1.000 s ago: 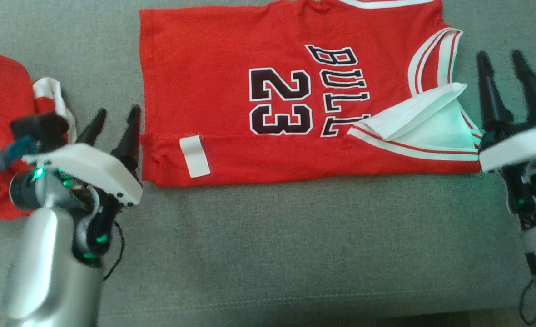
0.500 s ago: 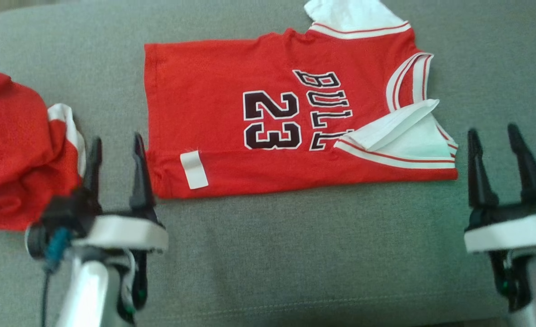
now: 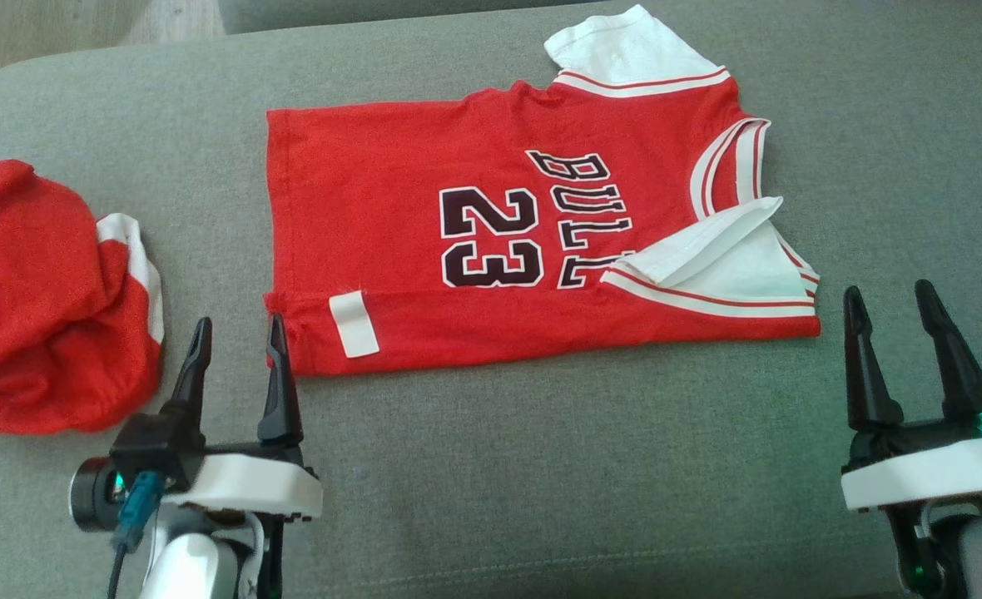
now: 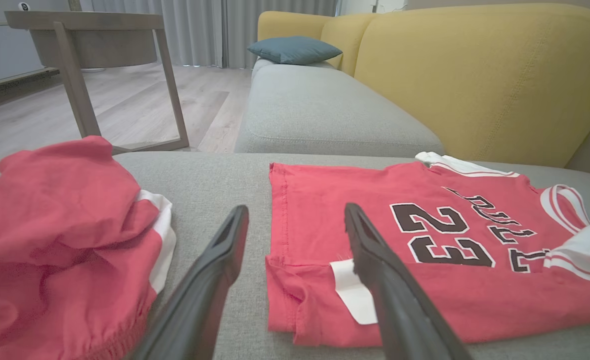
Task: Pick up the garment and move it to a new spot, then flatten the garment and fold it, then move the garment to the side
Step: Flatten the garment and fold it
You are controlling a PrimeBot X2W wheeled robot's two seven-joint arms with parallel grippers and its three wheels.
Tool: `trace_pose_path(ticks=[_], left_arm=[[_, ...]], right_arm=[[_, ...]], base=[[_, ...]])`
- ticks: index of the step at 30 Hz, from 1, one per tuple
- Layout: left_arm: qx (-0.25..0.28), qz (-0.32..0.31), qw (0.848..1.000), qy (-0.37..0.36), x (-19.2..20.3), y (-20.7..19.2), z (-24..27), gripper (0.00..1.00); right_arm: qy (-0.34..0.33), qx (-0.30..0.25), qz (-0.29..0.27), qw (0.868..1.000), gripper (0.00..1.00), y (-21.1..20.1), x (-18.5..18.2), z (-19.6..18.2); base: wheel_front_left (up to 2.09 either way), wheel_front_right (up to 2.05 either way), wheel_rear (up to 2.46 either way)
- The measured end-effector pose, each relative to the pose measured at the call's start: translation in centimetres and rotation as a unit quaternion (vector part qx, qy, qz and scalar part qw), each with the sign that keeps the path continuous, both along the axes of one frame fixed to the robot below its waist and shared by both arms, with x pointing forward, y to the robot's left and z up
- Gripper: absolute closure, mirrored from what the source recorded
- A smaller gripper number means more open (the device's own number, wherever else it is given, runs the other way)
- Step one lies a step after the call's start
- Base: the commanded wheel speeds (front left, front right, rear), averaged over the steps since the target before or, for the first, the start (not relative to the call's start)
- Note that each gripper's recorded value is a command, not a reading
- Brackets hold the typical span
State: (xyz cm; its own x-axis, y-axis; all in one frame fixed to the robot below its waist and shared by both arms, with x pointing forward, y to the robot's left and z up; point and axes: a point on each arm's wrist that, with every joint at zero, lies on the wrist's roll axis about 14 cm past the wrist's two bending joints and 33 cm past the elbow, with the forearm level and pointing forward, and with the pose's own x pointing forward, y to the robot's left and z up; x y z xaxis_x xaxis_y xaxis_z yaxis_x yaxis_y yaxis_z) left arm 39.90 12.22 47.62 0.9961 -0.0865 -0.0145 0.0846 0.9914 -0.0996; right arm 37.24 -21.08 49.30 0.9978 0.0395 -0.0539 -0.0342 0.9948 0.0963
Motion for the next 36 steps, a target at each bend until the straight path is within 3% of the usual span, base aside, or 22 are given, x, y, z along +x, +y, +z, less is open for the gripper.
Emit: trace_pose_path(ticks=[9, 19, 31, 32, 34, 35, 36], left_arm=[[0.003, -0.007, 1.000, 0.016, 0.0, -0.3, -1.0, 0.00], [0.011, -0.037, 0.994, 0.100, 1.4, -1.7, -5.4, 0.00], [0.006, -0.031, 0.978, 0.206, 1.7, -1.1, -10.9, 0.00], [0.006, -0.031, 0.978, 0.207, 1.8, -1.1, -10.9, 0.13], [0.004, -0.035, 0.977, 0.212, 2.0, -1.2, -11.0, 0.62], [0.002, -0.036, 0.976, 0.213, 2.2, -1.3, -11.0, 1.00], [0.001, -0.038, 0.976, 0.216, 2.2, -1.3, -11.0, 1.00]], right_arm=[[0.015, 0.005, 0.000, 1.000, 0.00, 0.1, 0.3, -0.8], [0.113, 0.003, 0.004, 0.994, 0.00, -0.9, 2.0, -6.6], [0.236, 0.014, 0.013, 0.972, 0.00, -1.5, 3.9, -13.0], [0.244, 0.015, 0.016, 0.969, 0.00, -1.3, 3.9, -13.4], [0.255, 0.021, 0.020, 0.966, 0.04, -1.1, 4.3, -13.8], [0.260, 0.023, 0.022, 0.965, 0.30, -1.0, 4.5, -13.8], [0.264, 0.024, 0.024, 0.964, 0.62, -1.0, 4.7, -13.9]], base=[[0.00, 0.00, 0.00], [0.00, 0.00, 0.00], [0.00, 0.00, 0.00], [0.00, 0.00, 0.00], [0.00, 0.00, 0.00], [0.00, 0.00, 0.00], [0.00, 0.00, 0.00]])
